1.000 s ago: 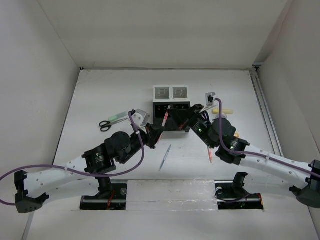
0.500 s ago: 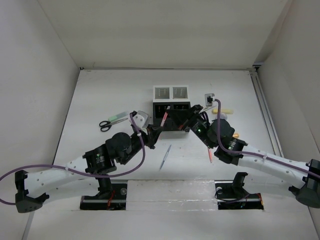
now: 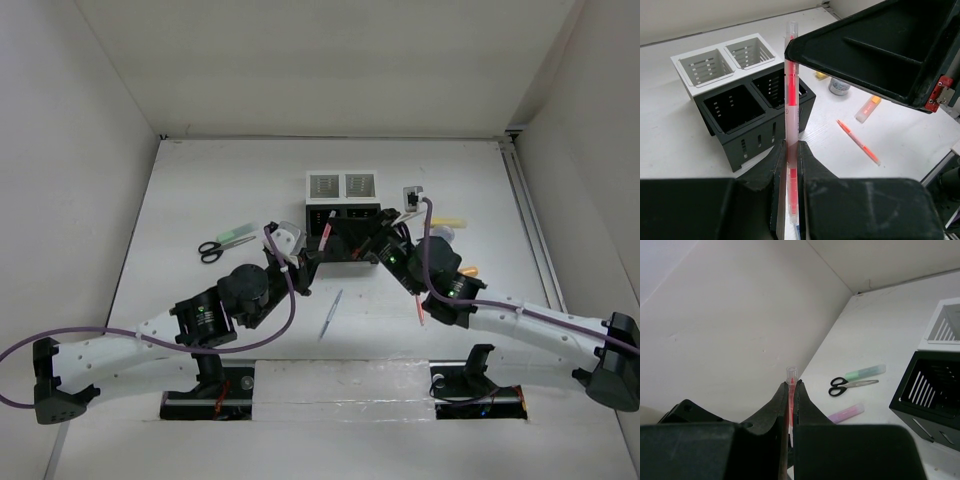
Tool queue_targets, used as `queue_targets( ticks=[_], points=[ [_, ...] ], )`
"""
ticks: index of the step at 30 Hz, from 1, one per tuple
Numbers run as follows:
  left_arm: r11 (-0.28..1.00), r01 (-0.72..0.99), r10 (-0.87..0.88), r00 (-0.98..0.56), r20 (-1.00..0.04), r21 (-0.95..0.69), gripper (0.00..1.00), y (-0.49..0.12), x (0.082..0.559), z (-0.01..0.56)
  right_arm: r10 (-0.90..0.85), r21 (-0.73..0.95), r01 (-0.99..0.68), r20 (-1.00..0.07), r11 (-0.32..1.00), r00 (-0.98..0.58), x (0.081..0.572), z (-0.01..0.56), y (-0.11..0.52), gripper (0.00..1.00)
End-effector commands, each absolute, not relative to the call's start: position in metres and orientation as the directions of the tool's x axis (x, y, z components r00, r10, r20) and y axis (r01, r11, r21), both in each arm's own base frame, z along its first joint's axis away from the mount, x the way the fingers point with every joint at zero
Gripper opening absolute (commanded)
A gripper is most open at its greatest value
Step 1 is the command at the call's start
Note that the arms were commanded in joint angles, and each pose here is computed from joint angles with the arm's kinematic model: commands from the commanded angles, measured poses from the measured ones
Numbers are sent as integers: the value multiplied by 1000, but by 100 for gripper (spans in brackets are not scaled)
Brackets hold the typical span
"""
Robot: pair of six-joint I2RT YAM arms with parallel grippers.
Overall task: Sort the stationery into containers
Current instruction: Close the pen cap on the pen.
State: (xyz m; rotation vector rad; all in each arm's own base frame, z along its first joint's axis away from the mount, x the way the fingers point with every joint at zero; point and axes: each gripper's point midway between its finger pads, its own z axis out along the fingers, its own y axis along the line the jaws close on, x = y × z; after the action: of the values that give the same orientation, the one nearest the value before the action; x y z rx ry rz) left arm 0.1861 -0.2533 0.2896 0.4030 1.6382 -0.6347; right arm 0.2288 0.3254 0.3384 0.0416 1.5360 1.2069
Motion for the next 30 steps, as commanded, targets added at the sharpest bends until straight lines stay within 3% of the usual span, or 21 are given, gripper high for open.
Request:
queue_targets(
  ticks=[1, 3, 4, 10, 22, 30],
  points=[
    [760, 558, -401, -2, -916, -334, 0, -237, 198, 394, 355, 639, -600, -768, 482, -533, 190, 279, 352, 0],
    [755, 565, -400, -3, -916, -332, 0, -238, 197, 394, 369, 633, -607, -774, 480, -515, 191, 288, 349, 7],
    [755, 565, -400, -3, -916, -332, 0, -238, 197, 394, 370, 633, -607, -774, 480, -515, 191, 288, 349, 18],
    [731, 603, -372, -41, -927, -320, 0, -252, 193, 366, 419, 625, -630, -779, 460, -466, 191, 317, 339, 28],
    [770, 533, -399, -28, -916, -352, 0, -237, 201, 355, 474, 620, -619, -779, 482, -411, 189, 338, 310, 71],
    [803, 482, -399, 0, -917, -350, 0, -242, 215, 350, 506, 605, -564, -791, 563, -344, 188, 342, 264, 75]
  ],
)
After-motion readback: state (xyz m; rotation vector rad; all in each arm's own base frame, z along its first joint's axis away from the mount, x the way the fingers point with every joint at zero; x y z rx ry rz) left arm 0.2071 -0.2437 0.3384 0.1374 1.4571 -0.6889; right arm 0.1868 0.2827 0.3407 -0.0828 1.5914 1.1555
